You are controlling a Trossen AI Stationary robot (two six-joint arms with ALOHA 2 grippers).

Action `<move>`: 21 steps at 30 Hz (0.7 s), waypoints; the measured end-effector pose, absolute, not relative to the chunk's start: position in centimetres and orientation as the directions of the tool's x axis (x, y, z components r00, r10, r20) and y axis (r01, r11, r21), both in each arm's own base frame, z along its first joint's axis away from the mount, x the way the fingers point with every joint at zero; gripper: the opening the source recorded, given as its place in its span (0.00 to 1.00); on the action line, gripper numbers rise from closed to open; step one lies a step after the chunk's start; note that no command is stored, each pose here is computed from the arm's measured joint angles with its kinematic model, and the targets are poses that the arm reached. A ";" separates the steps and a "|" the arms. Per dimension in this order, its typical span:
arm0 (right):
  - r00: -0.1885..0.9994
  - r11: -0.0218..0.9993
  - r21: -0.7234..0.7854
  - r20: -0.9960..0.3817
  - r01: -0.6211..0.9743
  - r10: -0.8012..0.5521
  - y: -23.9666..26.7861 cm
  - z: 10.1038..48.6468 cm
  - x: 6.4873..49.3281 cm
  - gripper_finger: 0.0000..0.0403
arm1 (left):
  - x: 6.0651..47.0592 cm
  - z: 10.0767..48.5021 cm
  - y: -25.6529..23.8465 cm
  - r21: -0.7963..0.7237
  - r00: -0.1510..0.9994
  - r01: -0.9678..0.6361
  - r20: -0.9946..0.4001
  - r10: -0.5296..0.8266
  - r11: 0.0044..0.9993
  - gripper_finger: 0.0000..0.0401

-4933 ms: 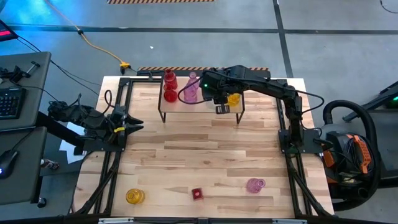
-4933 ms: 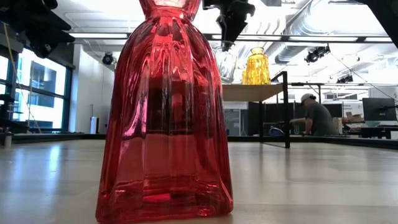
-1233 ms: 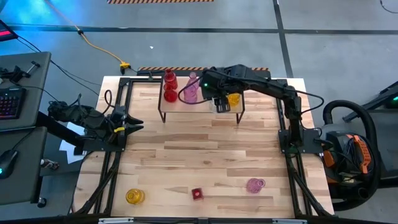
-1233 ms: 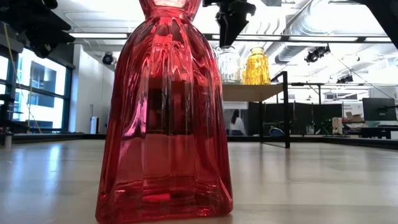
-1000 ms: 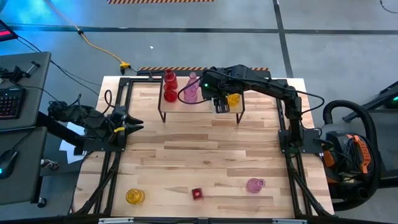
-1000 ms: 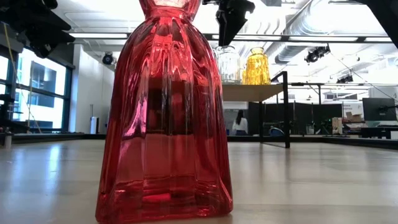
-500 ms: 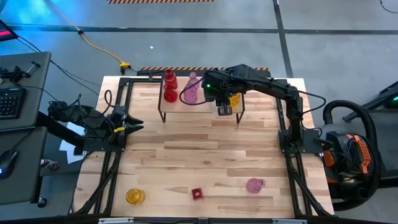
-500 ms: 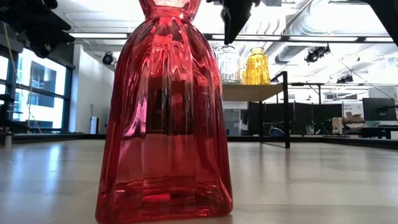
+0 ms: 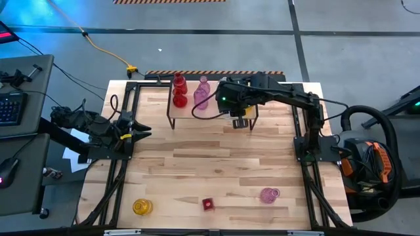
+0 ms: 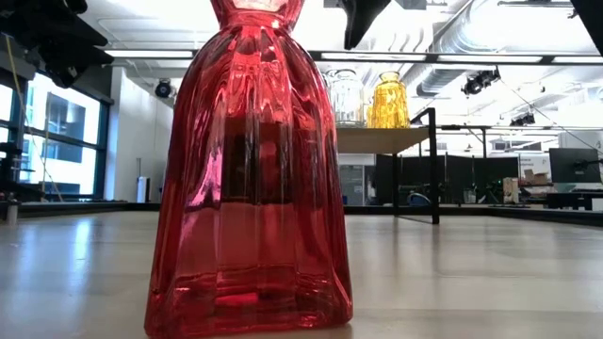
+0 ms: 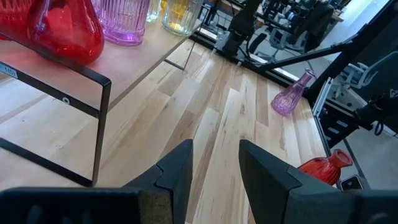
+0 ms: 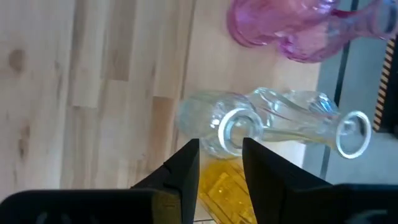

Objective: Sort vases onto shelf
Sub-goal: Put the transparent vase on the shelf aligned with the other transparent vases

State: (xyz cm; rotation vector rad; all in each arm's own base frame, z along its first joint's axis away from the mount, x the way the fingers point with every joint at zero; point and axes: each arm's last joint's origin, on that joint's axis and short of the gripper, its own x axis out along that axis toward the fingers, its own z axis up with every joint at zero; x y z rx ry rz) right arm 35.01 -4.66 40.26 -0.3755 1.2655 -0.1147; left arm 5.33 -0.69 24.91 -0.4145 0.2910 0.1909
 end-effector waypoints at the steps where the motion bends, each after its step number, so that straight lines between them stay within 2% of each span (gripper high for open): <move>1: 0.305 0.934 -0.333 -0.909 -0.126 -0.283 -4.5 40.2 35.1 0.26 | 5.3 24.9 -0.7 -0.367 0.941 -0.240 -0.316 0.123 0.899 0.30; 12: 0.312 0.964 -0.265 -0.919 -0.034 -0.241 -4.3 40.1 35.1 0.26 | 5.3 24.9 -0.7 -0.367 0.941 -0.240 -0.316 0.123 0.899 0.30; 21: 0.223 0.974 -0.223 -0.949 0.029 -0.224 -3.9 38.1 34.3 0.26 | 5.3 24.9 -0.7 -0.367 0.941 -0.240 -0.316 0.123 0.899 0.30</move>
